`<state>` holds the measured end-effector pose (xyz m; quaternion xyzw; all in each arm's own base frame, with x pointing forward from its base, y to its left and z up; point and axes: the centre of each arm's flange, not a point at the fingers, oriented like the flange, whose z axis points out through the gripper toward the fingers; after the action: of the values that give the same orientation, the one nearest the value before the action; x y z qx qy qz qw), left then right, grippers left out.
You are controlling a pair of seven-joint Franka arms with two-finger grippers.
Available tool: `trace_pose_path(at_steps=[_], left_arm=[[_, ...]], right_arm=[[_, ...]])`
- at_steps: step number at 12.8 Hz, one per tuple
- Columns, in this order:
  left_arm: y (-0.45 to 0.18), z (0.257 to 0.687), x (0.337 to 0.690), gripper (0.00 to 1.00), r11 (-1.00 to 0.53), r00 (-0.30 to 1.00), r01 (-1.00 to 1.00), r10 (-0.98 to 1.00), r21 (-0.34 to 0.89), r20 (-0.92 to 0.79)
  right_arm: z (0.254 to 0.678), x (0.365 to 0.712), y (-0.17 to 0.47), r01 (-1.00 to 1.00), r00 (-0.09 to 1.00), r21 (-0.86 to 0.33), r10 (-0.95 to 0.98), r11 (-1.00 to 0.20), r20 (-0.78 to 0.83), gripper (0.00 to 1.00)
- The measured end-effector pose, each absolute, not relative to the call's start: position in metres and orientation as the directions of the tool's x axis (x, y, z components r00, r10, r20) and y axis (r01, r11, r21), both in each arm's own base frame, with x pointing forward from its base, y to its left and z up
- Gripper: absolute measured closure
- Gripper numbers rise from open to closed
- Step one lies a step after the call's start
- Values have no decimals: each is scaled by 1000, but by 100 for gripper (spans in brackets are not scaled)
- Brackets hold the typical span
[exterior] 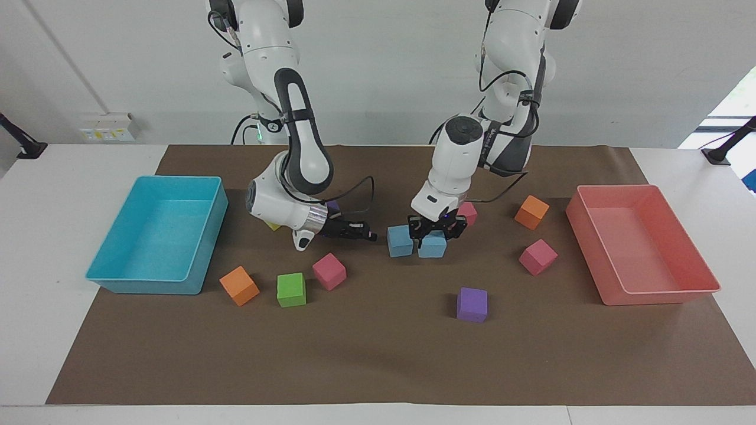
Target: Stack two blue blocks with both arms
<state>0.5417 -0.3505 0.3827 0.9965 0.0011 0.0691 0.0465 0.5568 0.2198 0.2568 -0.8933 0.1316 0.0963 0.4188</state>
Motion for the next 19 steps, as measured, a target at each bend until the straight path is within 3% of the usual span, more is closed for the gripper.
trace_pose_path(at_steps=[12,19], left_arm=[[-403,384,509,42,-995,993,19,29,97,111],[-404,376,508,42,-995,994,37,46,91,99]], right_arm=[[257,557,220,-316,947,-723,-155,-615,-283,99],[257,557,220,-316,947,-723,-154,-615,-283,99]])
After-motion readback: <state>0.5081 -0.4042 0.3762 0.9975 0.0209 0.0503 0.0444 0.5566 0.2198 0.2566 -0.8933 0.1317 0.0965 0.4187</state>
